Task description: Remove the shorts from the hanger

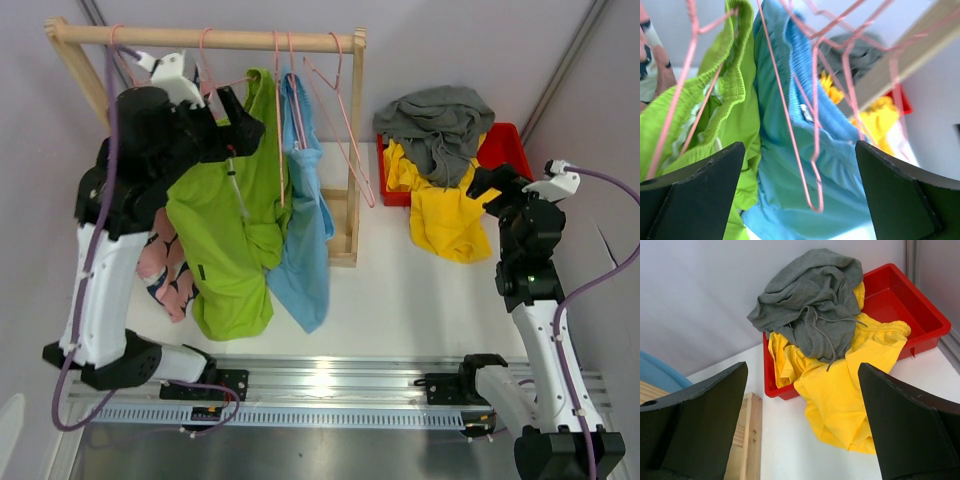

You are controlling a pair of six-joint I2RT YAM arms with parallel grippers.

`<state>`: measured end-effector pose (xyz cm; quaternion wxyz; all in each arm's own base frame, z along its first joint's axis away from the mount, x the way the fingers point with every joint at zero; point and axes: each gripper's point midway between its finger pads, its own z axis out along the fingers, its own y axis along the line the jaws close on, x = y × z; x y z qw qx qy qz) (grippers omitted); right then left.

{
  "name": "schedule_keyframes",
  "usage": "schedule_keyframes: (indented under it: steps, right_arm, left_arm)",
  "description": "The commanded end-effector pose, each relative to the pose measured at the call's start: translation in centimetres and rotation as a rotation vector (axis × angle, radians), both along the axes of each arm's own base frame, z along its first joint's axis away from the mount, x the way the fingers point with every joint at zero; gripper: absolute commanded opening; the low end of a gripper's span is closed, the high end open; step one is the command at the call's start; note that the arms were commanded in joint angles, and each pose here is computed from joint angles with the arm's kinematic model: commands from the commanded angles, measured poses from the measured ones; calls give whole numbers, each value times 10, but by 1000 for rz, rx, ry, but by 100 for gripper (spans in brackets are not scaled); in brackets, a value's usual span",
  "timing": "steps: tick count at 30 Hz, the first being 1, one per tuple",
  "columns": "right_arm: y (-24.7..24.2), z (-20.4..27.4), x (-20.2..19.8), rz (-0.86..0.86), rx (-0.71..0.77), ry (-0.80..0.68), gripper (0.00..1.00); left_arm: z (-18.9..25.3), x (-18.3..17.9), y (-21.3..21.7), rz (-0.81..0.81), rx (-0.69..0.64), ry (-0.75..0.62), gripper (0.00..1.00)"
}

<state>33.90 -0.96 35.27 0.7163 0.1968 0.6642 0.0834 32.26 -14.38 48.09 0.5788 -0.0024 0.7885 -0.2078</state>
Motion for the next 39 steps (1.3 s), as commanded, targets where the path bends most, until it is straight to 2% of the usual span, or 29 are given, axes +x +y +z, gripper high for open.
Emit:
schedule_keyframes:
  steps: [1,7,9,14,21,31,34,35,37,38,39]
  right_arm:
    - [1,4,-9,7,15,-6,99]
    - [1,6,-14,9,20,-10,99]
    - [1,8,-15,7,18,-13,99]
    - [-2,7,-19,-4,2,-8,99]
    - [-3,6,-22,-9,-2,-8,99]
    - [-5,1,-21,-18,-8,1,99]
    - [-5,-1,-21,-20,-8,4,99]
    - [-5,0,-21,-19,-11,3,99]
    - [-5,-1,-21,-20,-11,3,99]
    - [-6,-1,-21,-22,-14,4,99]
    - [-6,0,-22,-22,-14,2,99]
  left_arm:
    - [31,-33,0,-34,-69,-70,95]
    - [41,-42,-35,-153,-132,-81,84]
    - [36,-32,-47,-154,-126,-60,82]
    - [29,-11,-70,-155,-129,-50,81]
    - [12,25,-82,-95,-118,-32,78]
    - [-11,54,-92,-53,-84,3,75]
    - [-16,61,-94,-36,-72,11,61]
    - [-14,64,-90,-11,-68,6,48]
    - [-2,67,-86,16,-72,-16,35]
    - [-15,74,-87,30,-42,17,23]
    - [-16,77,-84,48,-24,16,16]
